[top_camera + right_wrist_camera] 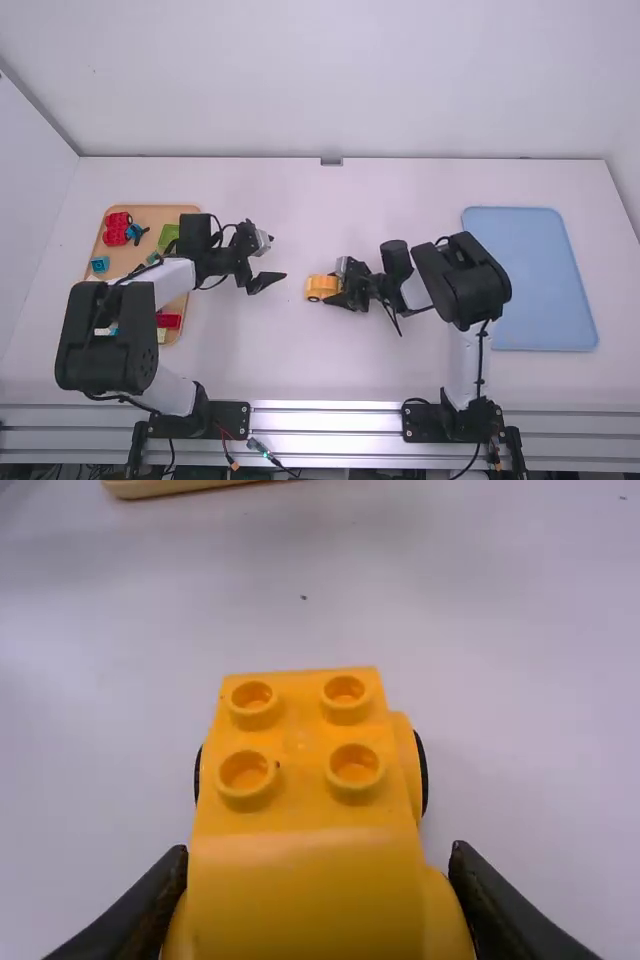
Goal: Assemble lego blocks to make yellow taxi
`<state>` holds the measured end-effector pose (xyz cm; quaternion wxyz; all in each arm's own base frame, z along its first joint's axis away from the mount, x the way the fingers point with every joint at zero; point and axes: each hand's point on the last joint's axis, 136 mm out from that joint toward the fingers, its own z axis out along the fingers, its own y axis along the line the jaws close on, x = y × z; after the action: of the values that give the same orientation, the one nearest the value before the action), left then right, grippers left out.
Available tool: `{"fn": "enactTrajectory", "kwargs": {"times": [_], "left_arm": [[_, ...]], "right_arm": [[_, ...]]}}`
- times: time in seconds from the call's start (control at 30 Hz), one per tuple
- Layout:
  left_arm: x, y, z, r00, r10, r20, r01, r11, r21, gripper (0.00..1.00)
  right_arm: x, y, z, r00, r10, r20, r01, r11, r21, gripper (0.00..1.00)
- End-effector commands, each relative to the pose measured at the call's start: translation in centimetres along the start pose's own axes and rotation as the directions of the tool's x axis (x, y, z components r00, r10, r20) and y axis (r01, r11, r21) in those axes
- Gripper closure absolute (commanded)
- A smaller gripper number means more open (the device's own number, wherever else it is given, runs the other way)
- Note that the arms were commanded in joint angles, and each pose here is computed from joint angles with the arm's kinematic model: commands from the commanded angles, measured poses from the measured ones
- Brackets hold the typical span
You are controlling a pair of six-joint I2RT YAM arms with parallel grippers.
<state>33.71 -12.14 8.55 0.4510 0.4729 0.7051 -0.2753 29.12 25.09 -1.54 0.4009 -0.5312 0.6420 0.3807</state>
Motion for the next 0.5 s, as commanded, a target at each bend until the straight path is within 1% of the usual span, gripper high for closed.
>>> {"fn": "enactTrajectory", "kwargs": {"times": [0.0, 0.03, 0.07, 0.13, 0.17, 0.23, 0.3, 0.33, 0.4, 0.47], "left_arm": [[-0.2, -0.7, -0.2, 1.000, 0.007, 0.025, -0.007, 1.000, 0.019, 0.01], [-0.2, -0.7, -0.2, 1.000, 0.012, 0.028, -0.012, 1.000, 0.015, 0.01], [-0.2, -0.7, -0.2, 0.999, 0.017, 0.030, -0.017, 1.000, 0.012, 0.01], [-0.3, -0.5, -0.2, 0.999, 0.038, 0.038, -0.038, 0.999, 0.001, 0.01], [-0.3, -0.5, -0.1, 0.998, 0.041, 0.039, -0.041, 0.999, 0.000, 0.01], [-0.4, -0.3, -0.1, 0.997, 0.057, 0.047, -0.056, 0.998, -0.011, 0.01], [-0.5, -0.3, -0.1, 0.997, 0.062, 0.050, -0.061, 0.998, -0.012, 0.01], [-0.5, -0.2, -0.1, 0.997, 0.066, 0.050, -0.065, 0.998, -0.015, 0.01], [-0.6, -0.1, -0.1, 0.996, 0.072, 0.052, -0.071, 0.997, -0.020, 0.01], [-0.7, 0.0, -0.1, 0.995, 0.081, 0.055, -0.080, 0.997, -0.024, 0.01]], "right_arm": [[-3.3, -1.8, -2.7, 0.999, -0.023, 0.042, 0.019, 0.995, 0.094, 0.75], [-3.9, -2.8, -3.8, 0.999, -0.026, 0.033, 0.020, 0.989, 0.149, 0.72], [-4.1, -3.5, -4.7, 1.000, -0.018, 0.020, 0.014, 0.981, 0.193, 0.72], [-4.5, -6.1, -8.2, 0.999, 0.018, -0.034, -0.005, 0.936, 0.352, 0.71], [-4.5, -6.4, -8.8, 0.999, 0.027, -0.042, -0.009, 0.927, 0.374, 0.71], [-4.4, -8.8, -14.2, 0.990, 0.099, -0.096, -0.030, 0.833, 0.552, 0.71], [-3.9, -9.8, -17.2, 0.983, 0.139, -0.121, -0.031, 0.772, 0.635, 0.73], [-3.3, -10.6, -20.2, 0.973, 0.188, -0.131, -0.041, 0.702, 0.711, 0.75], [-2.4, -11.1, -23.6, 0.962, 0.245, -0.121, -0.060, 0.623, 0.780, 0.75], [-1.4, -11.4, -27.6, 0.949, 0.307, -0.077, -0.100, 0.523, 0.846, 0.75]]}}
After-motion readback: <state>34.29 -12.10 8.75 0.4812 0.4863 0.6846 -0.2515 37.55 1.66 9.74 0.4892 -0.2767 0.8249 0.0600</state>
